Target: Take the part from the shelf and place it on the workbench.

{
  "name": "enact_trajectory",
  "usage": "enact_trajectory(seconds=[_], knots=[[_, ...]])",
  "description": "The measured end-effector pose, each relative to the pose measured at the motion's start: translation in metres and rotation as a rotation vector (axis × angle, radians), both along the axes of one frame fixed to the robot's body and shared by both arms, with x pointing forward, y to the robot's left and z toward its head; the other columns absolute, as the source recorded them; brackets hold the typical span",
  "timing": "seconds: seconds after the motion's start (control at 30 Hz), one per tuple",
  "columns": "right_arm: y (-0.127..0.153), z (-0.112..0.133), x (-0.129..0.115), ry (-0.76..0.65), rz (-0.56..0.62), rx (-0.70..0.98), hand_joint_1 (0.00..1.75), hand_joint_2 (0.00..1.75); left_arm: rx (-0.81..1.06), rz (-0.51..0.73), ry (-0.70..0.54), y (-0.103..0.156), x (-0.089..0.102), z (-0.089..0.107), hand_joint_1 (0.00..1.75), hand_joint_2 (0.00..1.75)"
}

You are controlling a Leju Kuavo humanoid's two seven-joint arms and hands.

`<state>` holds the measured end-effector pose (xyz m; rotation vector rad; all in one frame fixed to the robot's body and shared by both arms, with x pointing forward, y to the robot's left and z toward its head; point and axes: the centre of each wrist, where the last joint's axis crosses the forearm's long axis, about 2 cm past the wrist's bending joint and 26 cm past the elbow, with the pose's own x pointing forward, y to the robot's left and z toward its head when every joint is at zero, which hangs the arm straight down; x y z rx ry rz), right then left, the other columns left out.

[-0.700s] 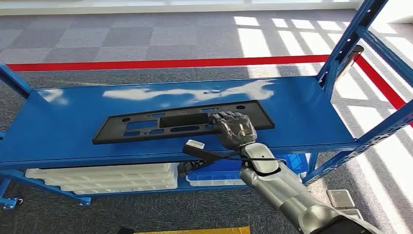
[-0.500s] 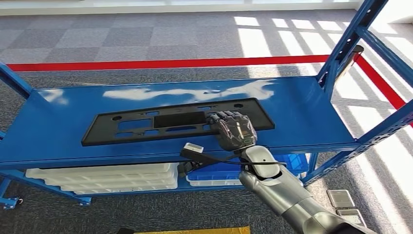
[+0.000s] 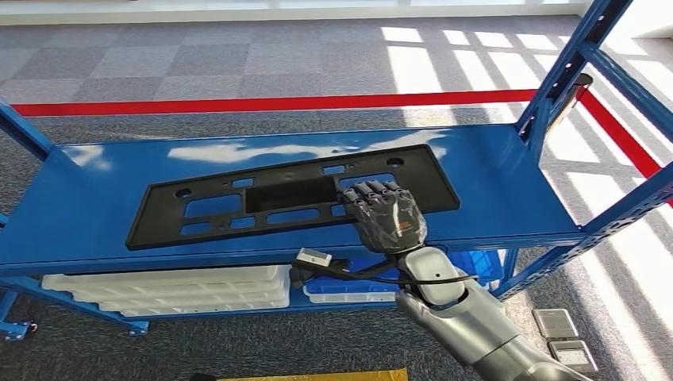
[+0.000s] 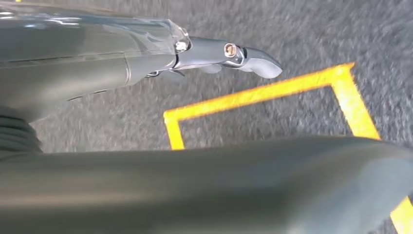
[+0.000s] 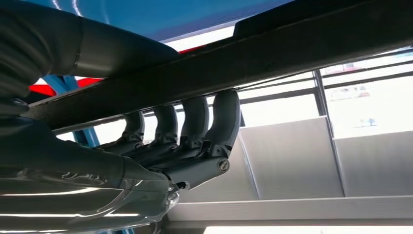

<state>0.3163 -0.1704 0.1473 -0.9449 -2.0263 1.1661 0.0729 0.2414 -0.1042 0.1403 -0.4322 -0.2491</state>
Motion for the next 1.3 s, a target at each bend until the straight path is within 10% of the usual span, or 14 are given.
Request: enact_trajectory(seconds=[1.3], knots=[[0.0005, -0.0015, -0.0009, 0.005, 0.004, -0.006, 1.75, 1.75, -0.001, 0.006, 0.001, 0.0, -0.0003, -0.0001, 0.0, 1.75]])
